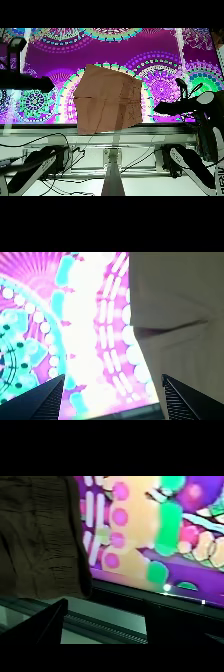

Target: Fold the clothes and pants, and hang the long-sleeved shirts on hangers.

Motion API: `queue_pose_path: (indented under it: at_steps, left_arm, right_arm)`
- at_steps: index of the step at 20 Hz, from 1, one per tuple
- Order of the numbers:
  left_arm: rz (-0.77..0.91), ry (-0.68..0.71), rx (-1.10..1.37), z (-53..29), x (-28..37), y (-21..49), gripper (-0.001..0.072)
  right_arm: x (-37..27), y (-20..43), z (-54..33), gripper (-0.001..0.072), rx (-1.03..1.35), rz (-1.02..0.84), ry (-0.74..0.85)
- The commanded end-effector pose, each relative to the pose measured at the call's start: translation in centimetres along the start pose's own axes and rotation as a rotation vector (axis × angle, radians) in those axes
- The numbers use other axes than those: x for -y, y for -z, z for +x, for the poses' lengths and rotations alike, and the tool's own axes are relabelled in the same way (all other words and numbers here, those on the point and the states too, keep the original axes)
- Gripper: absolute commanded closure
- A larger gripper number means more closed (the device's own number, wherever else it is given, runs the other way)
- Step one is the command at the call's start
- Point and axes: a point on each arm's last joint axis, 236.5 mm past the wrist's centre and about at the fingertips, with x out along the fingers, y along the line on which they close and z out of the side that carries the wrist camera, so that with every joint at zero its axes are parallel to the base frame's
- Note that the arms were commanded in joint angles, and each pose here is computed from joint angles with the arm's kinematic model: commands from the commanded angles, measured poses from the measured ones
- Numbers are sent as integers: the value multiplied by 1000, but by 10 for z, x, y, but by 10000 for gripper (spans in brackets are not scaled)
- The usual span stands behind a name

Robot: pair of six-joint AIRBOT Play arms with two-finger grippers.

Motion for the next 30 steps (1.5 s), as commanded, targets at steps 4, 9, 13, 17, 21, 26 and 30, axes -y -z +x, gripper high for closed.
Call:
queue_pose_path:
  at_steps: [4, 9, 13, 17, 21, 26, 30]
  left_arm:
    - [-238, 96, -229, 72, -7, 135, 19]
    - [-260, 182, -318, 98, 16, 179, 20]
    - [-312, 233, -291, 108, 29, 180, 43]
    - [-333, 271, -321, 116, 37, 188, 43]
    - [-362, 303, -392, 125, 41, 199, 43]
    - [-375, 479, -362, 139, 69, 182, 119]
    - [-325, 538, -479, 149, 90, 202, 164]
  right_arm:
    - [-16, 21, 46, 179, -126, 170, -193]
    - [-14, 52, 73, 188, -325, 203, -279]
    - [-28, 36, 80, 240, -264, 175, -359]
    - [-36, 36, 95, 328, -253, 92, -313]
    - [-54, 32, 99, 668, -252, -14, -313]
    - [-63, 27, 100, 692, -244, -49, -314]
    - [-64, 26, 100, 693, -239, -46, -316]
